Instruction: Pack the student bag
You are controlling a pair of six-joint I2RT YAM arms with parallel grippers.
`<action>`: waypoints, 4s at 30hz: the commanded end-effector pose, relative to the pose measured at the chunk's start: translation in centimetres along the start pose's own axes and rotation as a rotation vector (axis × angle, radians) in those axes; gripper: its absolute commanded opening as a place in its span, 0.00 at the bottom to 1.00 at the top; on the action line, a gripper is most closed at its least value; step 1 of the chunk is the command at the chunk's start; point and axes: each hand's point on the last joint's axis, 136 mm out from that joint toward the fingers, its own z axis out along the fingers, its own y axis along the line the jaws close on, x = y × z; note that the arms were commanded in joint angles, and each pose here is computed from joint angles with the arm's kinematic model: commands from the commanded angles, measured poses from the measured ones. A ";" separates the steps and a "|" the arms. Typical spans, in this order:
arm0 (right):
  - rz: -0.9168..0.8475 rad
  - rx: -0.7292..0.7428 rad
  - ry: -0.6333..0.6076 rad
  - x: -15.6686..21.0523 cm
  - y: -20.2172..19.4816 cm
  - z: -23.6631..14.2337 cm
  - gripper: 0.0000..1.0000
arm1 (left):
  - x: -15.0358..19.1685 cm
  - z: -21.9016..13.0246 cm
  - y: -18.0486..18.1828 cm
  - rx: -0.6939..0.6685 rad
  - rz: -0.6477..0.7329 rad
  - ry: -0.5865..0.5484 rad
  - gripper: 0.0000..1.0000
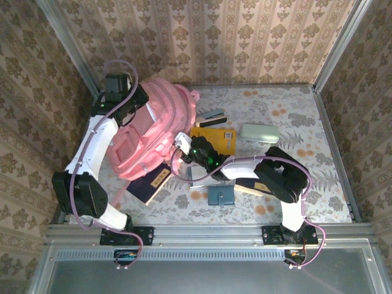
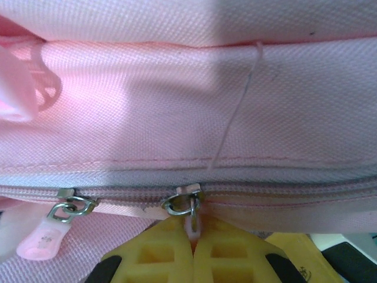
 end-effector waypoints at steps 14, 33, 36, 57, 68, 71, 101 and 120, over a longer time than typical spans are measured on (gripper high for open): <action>-0.053 -0.284 0.027 -4.2 4.4 0.1 0.00 | -3.6 0.8 -7.4 0.056 0.459 -0.017 0.00; 0.341 -0.233 0.248 -4.8 6.3 4.7 0.00 | -3.2 -3.8 5.4 0.052 -0.254 -0.027 0.62; 0.371 -0.249 0.276 -4.7 6.6 4.8 0.00 | -0.4 -5.6 9.0 -0.088 -0.413 -0.039 0.58; 0.565 -0.376 0.268 -6.3 7.3 4.7 0.00 | 10.2 -1.2 16.0 -0.020 -0.854 -0.004 0.46; 0.579 -0.391 0.271 -6.8 7.4 4.6 0.00 | 11.8 1.2 18.1 -0.073 -0.874 0.013 0.39; 0.583 -0.396 0.272 -6.9 7.4 4.6 0.00 | 11.9 1.6 18.2 -0.079 -0.866 0.014 0.39; 0.569 -0.246 0.454 -0.7 1.4 0.6 0.00 | 5.2 1.4 21.8 -0.220 -0.897 -0.148 0.00; 0.567 -0.181 0.422 -1.7 -5.3 0.7 0.00 | 1.7 4.9 18.3 -0.115 -0.686 0.039 0.00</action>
